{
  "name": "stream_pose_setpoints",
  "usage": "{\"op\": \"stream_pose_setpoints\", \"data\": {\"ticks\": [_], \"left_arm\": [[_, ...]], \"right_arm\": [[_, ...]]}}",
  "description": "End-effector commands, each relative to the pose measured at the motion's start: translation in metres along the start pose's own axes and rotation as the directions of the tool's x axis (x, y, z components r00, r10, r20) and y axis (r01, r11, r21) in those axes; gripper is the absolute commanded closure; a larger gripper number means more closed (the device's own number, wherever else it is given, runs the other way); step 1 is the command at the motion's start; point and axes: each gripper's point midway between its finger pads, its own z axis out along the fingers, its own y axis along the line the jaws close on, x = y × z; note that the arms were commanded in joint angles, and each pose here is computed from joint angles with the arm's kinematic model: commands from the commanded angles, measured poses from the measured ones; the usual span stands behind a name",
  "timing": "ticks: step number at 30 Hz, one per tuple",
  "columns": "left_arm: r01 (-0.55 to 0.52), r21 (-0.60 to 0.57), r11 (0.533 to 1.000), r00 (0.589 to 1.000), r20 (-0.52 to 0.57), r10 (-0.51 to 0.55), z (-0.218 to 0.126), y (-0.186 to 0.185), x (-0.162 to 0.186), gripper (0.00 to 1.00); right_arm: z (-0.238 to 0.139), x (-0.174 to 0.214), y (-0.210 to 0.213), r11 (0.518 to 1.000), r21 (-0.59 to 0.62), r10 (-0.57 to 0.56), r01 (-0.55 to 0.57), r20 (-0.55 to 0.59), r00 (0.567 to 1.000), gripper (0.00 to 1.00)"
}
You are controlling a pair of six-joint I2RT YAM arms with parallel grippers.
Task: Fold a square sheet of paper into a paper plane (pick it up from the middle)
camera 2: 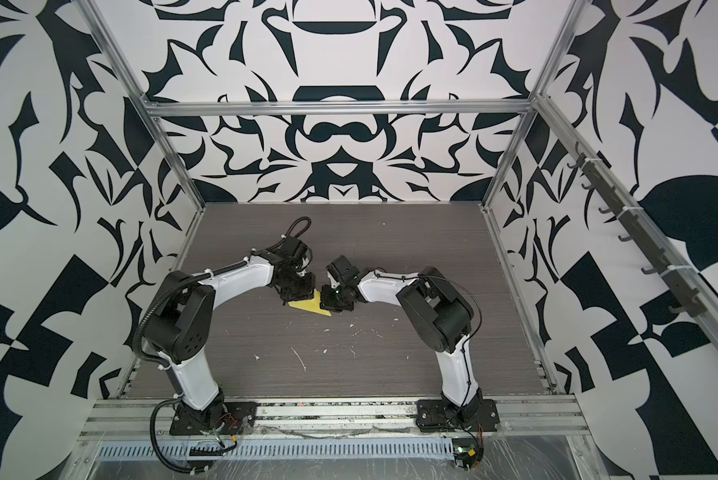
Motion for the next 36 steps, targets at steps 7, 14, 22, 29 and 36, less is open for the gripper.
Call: {"op": "stream_pose_setpoints", "data": {"ticks": [7, 14, 22, 29, 36], "left_arm": [[-0.027, -0.043, 0.999, 0.997, -0.073, 0.024, 0.016, 0.006, 0.004, 1.0], [-0.053, -0.136, 0.989, 0.994, -0.1, 0.04, 0.021, 0.024, 0.006, 1.0], [-0.084, -0.2, 0.976, 0.991, -0.117, 0.061, 0.019, 0.046, -0.002, 0.99], [-0.087, -0.25, 0.964, 0.992, -0.109, 0.061, 0.015, 0.067, -0.021, 0.98], [-0.076, -0.29, 0.954, 0.993, -0.109, 0.046, 0.015, 0.085, -0.034, 0.98]], "right_arm": [[0.016, 0.035, -0.062, 0.973, 0.228, 0.053, -0.029, -0.1, 0.994, 1.0], [0.016, 0.036, -0.064, 0.971, 0.236, 0.052, -0.025, -0.107, 0.993, 1.0], [0.016, 0.04, -0.07, 0.967, 0.253, 0.052, -0.02, -0.119, 0.992, 1.0], [0.016, 0.041, -0.072, 0.966, 0.259, 0.05, -0.018, -0.119, 0.992, 1.0], [0.016, 0.041, -0.072, 0.966, 0.259, 0.05, -0.017, -0.12, 0.991, 1.0]]}}
